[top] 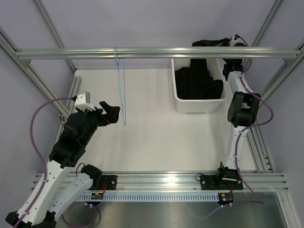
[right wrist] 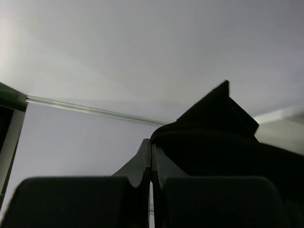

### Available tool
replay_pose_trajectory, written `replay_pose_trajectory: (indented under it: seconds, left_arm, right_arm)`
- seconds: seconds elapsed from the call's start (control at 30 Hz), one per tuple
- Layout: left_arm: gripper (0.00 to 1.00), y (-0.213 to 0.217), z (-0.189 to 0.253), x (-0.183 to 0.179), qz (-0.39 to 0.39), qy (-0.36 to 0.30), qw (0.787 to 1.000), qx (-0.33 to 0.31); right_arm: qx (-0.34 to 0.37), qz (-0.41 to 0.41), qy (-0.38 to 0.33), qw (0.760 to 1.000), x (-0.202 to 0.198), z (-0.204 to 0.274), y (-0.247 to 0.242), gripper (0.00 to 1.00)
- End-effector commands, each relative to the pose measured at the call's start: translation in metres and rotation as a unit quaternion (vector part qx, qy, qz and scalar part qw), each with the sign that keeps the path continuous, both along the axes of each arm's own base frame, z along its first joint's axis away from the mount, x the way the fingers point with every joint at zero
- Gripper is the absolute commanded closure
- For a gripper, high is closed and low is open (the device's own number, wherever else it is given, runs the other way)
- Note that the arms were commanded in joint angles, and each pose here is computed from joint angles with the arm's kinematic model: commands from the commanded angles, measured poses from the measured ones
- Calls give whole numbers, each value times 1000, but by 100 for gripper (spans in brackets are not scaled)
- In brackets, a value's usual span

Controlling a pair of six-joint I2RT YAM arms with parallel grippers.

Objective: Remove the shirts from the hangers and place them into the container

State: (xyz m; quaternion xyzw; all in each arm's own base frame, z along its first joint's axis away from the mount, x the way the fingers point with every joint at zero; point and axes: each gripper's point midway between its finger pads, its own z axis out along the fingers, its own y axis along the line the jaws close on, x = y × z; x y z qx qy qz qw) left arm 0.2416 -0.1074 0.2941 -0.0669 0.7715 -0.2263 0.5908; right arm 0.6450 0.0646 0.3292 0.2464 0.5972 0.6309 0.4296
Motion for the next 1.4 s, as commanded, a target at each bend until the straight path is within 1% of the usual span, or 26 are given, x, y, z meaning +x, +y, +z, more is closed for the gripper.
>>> replay_pose_trajectory:
  seconds: [0.0, 0.07, 0.13, 0.2, 0.23, 0.27, 0.37, 0.4, 0.43, 0.5, 0.57, 0.6, 0.67, 0.73, 0.8, 0.83, 0.87, 0.93, 1.0, 1.03, 1.1, 1.13, 1.2, 1.23, 1.33, 1.37]
  left_arm:
    - [1, -5, 19, 1, -11, -31, 999, -17]
    - [1, -4, 20, -1, -11, -31, 999, -16]
    - [1, -4, 22, -2, -11, -33, 999, -17]
    - [1, -3, 23, -3, -10, -33, 999, -17]
    - [1, -2, 22, -3, -10, -32, 999, -17]
    - [1, -2, 22, -4, -9, -32, 999, -17]
    - [1, 0, 18, -4, -6, -28, 999, -15]
    - [1, 1, 18, -4, -3, -27, 1000, -14]
    - [1, 3, 15, -4, 2, -23, 1000, -10]
    - [1, 5, 12, -3, 8, -21, 1000, -4]
    - [1, 8, 11, -3, 15, -17, 1000, 1]
    - [1, 9, 10, -3, 17, -17, 1000, 2]
    - [1, 12, 12, -5, 22, -16, 1000, 5]
    - [1, 14, 13, -7, 25, -17, 1000, 6]
    - [1, 16, 17, -9, 27, -18, 999, 6]
    - [1, 17, 16, -11, 27, -15, 1000, 7]
    - [1, 18, 19, -12, 27, -19, 999, 4]
    - [1, 19, 20, -15, 27, -20, 999, 2]
    - [1, 20, 23, -16, 28, -22, 999, 0]
    - [1, 19, 22, -17, 26, -20, 999, 0]
    - [1, 18, 23, -17, 23, -20, 1000, -3]
    - [1, 17, 24, -17, 22, -21, 1000, -6]
    - [1, 16, 24, -17, 20, -22, 1000, -10]
    - [1, 16, 24, -17, 19, -22, 1000, -12]
    - [1, 15, 24, -17, 17, -21, 1000, -12]
    - [1, 15, 24, -17, 18, -21, 1000, -12]
  right_arm:
    - [-50, -2, -49, 998, -38, 43, 6, 100]
    - [-52, 0, -60, 997, -47, 43, 8, 100]
    - [-56, 5, -53, 997, -58, 36, 10, 100]
    - [-72, 1, -50, 996, -68, 31, 11, 95]
    - [-78, -1, -49, 996, -72, 29, 11, 91]
    - [-84, -2, -40, 996, -75, 25, 11, 77]
    - [-107, -9, -35, 994, -91, 20, 12, 64]
    - [-117, -17, -35, 992, -100, 20, 11, 55]
    - [-120, -17, -25, 992, -104, 16, 11, 50]
    - [-126, -23, -28, 991, -117, 16, 12, 41]
    - [-128, -29, -21, 991, -124, 13, 10, 38]
    - [-129, -29, -18, 991, -129, 10, 11, 33]
    - [-129, -27, -13, 991, -134, 7, 11, 32]
    - [-130, -26, 7, 991, -137, -7, 11, 31]
    - [-146, -37, 27, 988, -136, -17, 7, 31]
    - [-150, -34, 66, 986, -136, -31, 6, 30]
    - [-168, -36, 63, 983, -134, -31, 4, 30]
    - [-179, -39, 111, 977, -137, -50, 0, 30]
    - [-204, -53, 109, 972, -136, -48, -6, 30]
    - [-213, -60, 138, 965, -142, -57, -10, 30]
    - [-239, -94, 141, 956, -144, -55, -21, 30]
    - [-245, -98, 158, 952, -147, -61, -24, 30]
    - [-258, -114, 168, 945, -148, -61, -30, 30]
    - [-266, -117, 190, 938, -152, -69, -34, 30]
    - [-288, -132, 200, 927, -154, -72, -42, 31]
    - [-300, -148, 206, 920, -157, -72, -48, 31]
